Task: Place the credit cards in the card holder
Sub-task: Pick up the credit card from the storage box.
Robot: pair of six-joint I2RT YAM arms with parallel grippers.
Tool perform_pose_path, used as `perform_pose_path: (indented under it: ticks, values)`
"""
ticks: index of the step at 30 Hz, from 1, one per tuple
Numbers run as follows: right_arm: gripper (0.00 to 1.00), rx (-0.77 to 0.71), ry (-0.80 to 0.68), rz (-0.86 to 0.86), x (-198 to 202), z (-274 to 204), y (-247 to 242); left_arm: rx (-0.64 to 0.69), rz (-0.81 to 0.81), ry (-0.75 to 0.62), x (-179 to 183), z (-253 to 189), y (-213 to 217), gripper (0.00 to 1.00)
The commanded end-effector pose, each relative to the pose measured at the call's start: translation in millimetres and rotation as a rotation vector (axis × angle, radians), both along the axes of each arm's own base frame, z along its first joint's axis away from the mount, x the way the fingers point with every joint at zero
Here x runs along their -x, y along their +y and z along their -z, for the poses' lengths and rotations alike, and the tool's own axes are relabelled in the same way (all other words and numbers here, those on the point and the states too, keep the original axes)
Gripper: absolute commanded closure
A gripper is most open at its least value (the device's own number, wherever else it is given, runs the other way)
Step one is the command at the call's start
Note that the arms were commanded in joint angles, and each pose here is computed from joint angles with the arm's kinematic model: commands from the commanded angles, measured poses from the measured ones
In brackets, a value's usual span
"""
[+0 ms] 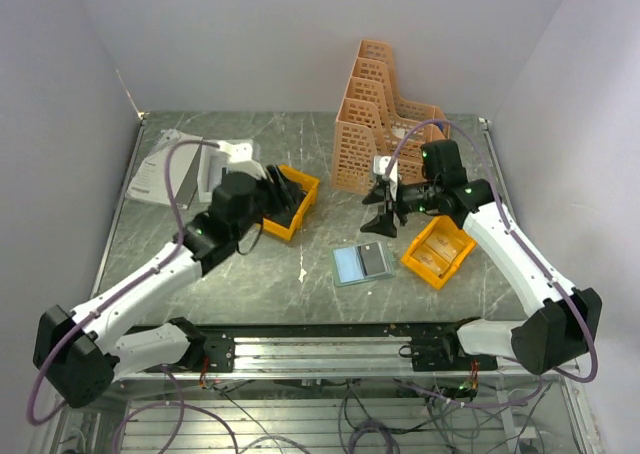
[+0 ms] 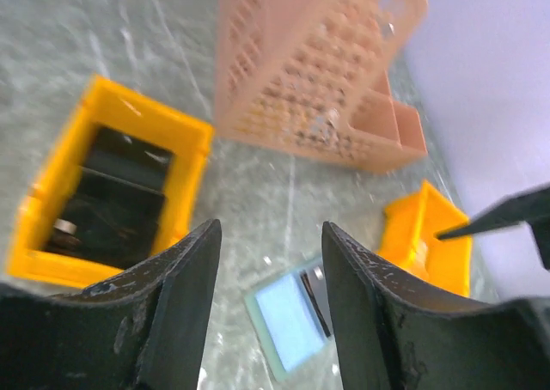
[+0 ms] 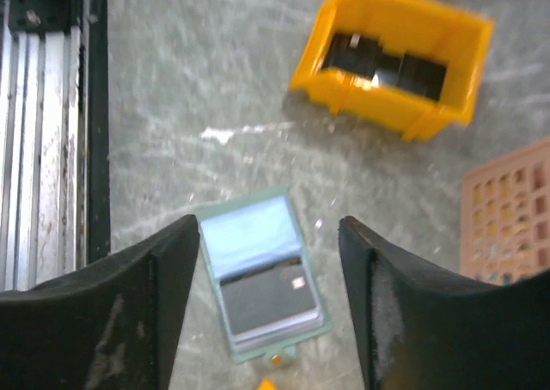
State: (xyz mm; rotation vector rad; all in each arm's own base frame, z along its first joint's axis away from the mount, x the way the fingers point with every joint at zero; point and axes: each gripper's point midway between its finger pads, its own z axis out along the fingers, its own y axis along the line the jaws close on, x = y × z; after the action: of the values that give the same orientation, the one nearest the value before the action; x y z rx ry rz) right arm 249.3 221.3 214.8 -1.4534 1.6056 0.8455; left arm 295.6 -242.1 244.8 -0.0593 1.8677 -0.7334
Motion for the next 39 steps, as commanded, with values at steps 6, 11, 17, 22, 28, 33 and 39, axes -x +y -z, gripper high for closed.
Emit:
perform_pose_path:
  ticks: [6,11,17,22,28,33,39]
  values:
    - [0.31,-0.156,0.024,-0.204,12.5,-43.4,24.3,-0.195,-0.079,0.149,-44.2,-16.2,97.6,0.38]
    - [0.31,-0.168,0.051,-0.182,5.7,-27.6,22.3,-0.244,-0.165,0.277,-93.6,19.6,151.3,0.39]
    - [0.32,-0.139,0.124,-0.164,0.3,4.9,17.7,-0.308,-0.353,0.373,-147.4,46.0,200.5,0.43]
    - [0.32,-0.119,0.156,-0.152,2.1,20.2,14.4,-0.456,-0.446,0.394,-175.5,64.0,222.8,0.46]
    - [0.32,-0.102,0.174,-0.129,-2.9,29.0,11.4,-0.656,-0.484,0.437,-201.6,96.3,208.9,0.47]
    - [0.32,-0.098,0.190,-0.123,-4.1,32.9,9.9,-0.686,-0.448,0.482,-210.8,125.0,205.3,0.51]
    - [0.32,-0.089,0.196,-0.118,-5.6,35.9,8.2,-0.697,-0.367,0.525,-213.1,150.9,198.8,0.47]
